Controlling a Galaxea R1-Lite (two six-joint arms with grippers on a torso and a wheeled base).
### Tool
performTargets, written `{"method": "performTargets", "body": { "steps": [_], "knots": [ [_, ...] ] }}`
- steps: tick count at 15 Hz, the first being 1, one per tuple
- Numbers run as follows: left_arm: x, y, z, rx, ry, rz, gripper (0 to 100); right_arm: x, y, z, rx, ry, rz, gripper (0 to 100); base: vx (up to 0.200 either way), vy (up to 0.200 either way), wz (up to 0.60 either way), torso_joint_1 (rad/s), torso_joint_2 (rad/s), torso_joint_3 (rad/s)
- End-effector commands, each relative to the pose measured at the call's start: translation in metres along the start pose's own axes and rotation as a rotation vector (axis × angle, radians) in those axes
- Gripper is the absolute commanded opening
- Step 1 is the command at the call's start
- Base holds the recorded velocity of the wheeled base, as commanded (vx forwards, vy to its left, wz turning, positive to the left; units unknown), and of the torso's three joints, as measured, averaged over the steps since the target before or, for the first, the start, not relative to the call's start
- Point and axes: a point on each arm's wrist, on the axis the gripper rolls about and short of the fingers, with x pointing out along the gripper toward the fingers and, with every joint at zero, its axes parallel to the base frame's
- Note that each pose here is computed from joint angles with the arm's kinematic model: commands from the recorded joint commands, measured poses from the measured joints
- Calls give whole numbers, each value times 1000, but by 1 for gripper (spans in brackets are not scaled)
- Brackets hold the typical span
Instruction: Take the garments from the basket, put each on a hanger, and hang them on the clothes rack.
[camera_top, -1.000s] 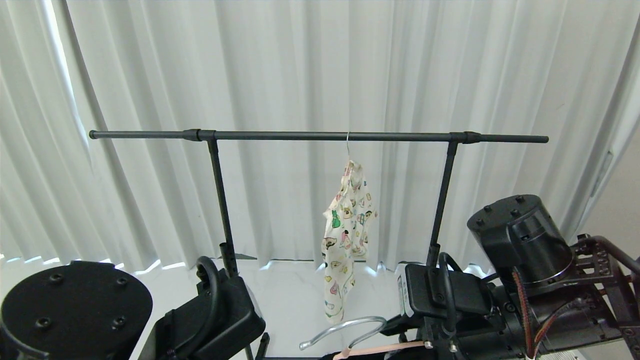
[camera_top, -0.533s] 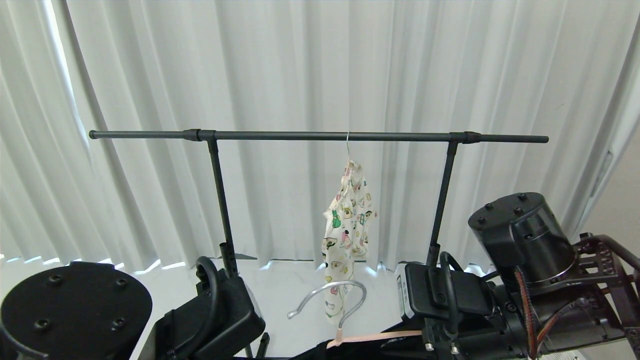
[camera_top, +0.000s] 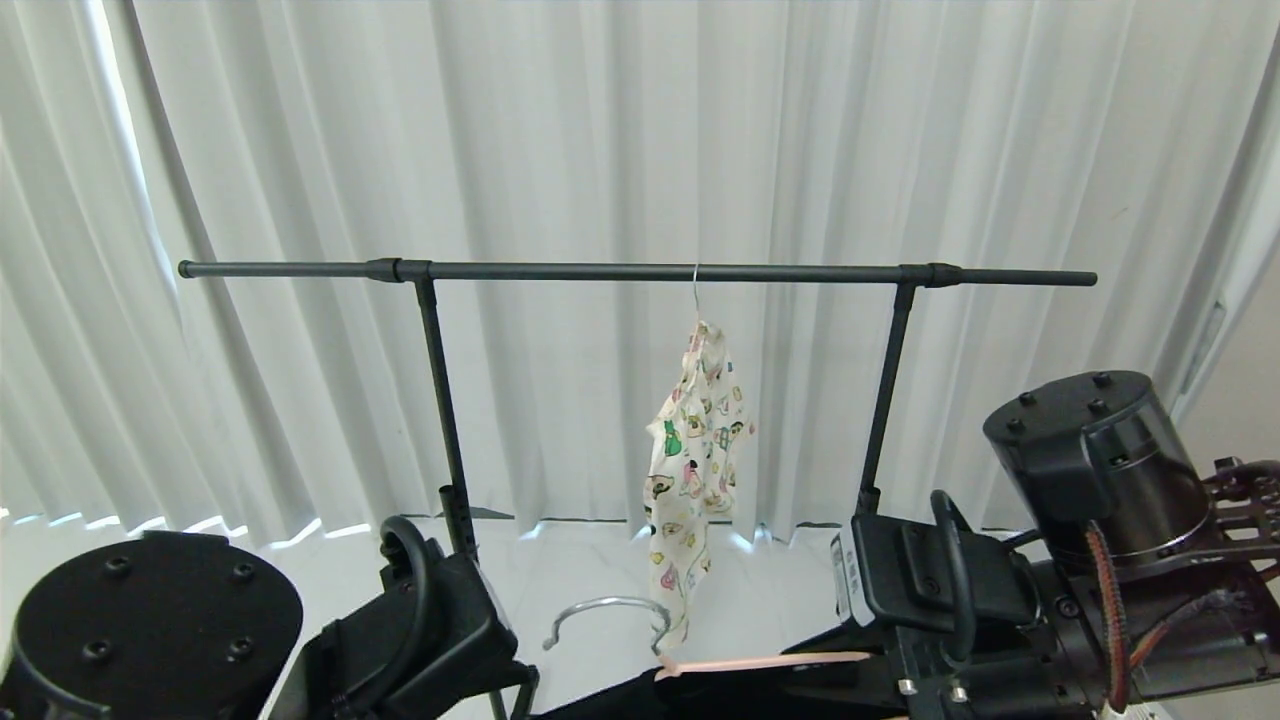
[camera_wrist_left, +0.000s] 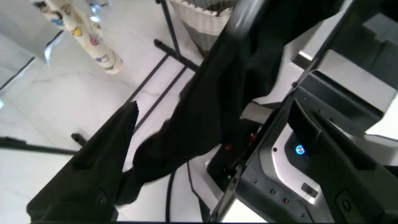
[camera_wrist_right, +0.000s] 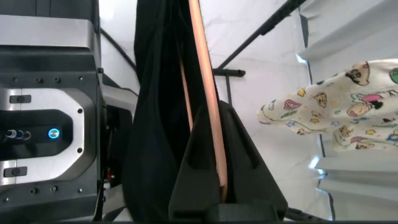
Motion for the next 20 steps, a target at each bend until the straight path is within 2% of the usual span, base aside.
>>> {"method": "performTargets", "body": {
  "steps": [1, 4, 6, 8, 12, 14, 15, 16, 18, 20],
  "knots": [
    [0, 9, -10, -35, 17, 61, 100, -16, -2, -7, 18, -9, -43, 0, 0, 0, 0, 0, 0, 0],
    [2, 33, -35, -136, 8, 206, 100, -40, -2, -11, 21, -46, -101, 0, 0, 0, 0, 0, 0, 0],
    [4, 38, -48, -150, 31, 233, 100, -49, -1, -10, 15, -67, -122, 0, 0, 0, 0, 0, 0, 0],
    [4, 45, -66, -153, 95, 274, 100, -59, 6, -9, -1, -104, -118, 0, 0, 0, 0, 0, 0, 0],
    [10, 61, -71, -210, 147, 334, 100, -70, 12, -3, -36, -161, -117, 0, 0, 0, 0, 0, 0, 0],
    [16, 64, -69, -212, 140, 336, 100, -72, 16, 0, -53, -178, -113, 0, 0, 0, 0, 0, 0, 0],
    [21, 67, -65, -207, 117, 337, 100, -73, 18, 0, -58, -183, -113, 0, 0, 0, 0, 0, 0, 0],
    [24, 69, -64, -209, 106, 339, 0, -73, 18, 1, -61, -184, -114, 0, 0, 0, 0, 0, 0, 0],
    [31, 82, -63, -240, 94, 386, 0, -74, 18, 0, -58, -183, -117, 0, 0, 0, 0, 0, 0, 0],
    [26, 104, -69, -322, 82, 480, 0, -75, 15, -3, -44, -176, -133, 0, 0, 0, 0, 0, 0, 0]
  ]
}}
